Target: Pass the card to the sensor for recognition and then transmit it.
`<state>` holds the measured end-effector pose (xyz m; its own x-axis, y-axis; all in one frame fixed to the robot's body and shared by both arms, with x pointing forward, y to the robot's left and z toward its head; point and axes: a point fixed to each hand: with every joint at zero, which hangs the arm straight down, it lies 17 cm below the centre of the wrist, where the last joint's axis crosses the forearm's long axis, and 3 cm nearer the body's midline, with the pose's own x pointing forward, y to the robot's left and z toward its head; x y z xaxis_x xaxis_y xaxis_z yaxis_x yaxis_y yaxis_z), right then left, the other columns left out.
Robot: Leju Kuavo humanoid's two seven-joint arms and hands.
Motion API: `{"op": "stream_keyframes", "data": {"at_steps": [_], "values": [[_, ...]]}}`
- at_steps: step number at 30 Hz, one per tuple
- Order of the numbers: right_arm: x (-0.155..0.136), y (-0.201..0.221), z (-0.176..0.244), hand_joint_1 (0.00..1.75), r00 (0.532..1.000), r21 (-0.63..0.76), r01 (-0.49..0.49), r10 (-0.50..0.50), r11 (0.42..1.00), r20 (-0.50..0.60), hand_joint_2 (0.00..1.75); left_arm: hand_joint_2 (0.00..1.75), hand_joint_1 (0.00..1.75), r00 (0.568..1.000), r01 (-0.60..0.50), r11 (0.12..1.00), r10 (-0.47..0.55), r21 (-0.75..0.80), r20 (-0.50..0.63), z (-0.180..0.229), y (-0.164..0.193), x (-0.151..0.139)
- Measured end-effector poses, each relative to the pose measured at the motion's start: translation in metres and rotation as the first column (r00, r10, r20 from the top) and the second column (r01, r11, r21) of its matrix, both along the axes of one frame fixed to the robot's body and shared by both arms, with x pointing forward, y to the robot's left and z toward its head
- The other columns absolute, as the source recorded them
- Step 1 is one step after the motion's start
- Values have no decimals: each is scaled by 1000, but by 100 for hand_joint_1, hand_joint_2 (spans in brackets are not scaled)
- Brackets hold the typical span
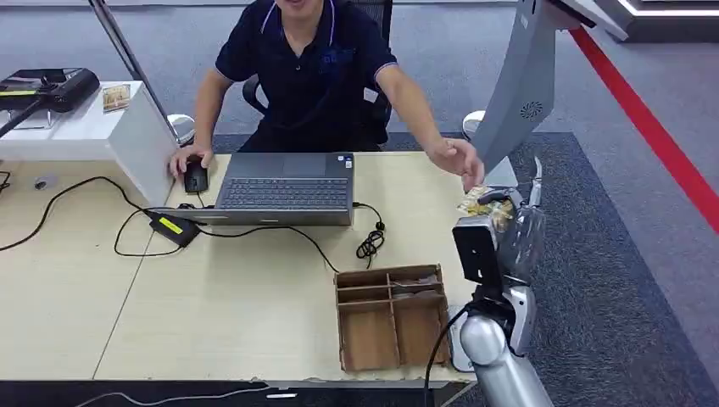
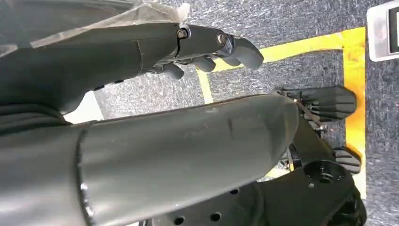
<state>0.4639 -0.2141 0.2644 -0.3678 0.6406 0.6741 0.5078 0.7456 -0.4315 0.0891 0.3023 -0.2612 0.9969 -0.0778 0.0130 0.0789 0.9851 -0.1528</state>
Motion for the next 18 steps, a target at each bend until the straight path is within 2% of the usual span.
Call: {"op": "stream_keyframes", "data": {"at_steps": [6,18], "values": [[2,22,20,175,997,-3,-56,56,998,46,175,0,0,1000,14,1000,-14,0,-1,0,1,-1],[-2,58,30,175,987,-12,-141,142,990,77,175,0,0,1000,31,999,-31,5,-2,0,3,-2]]}}
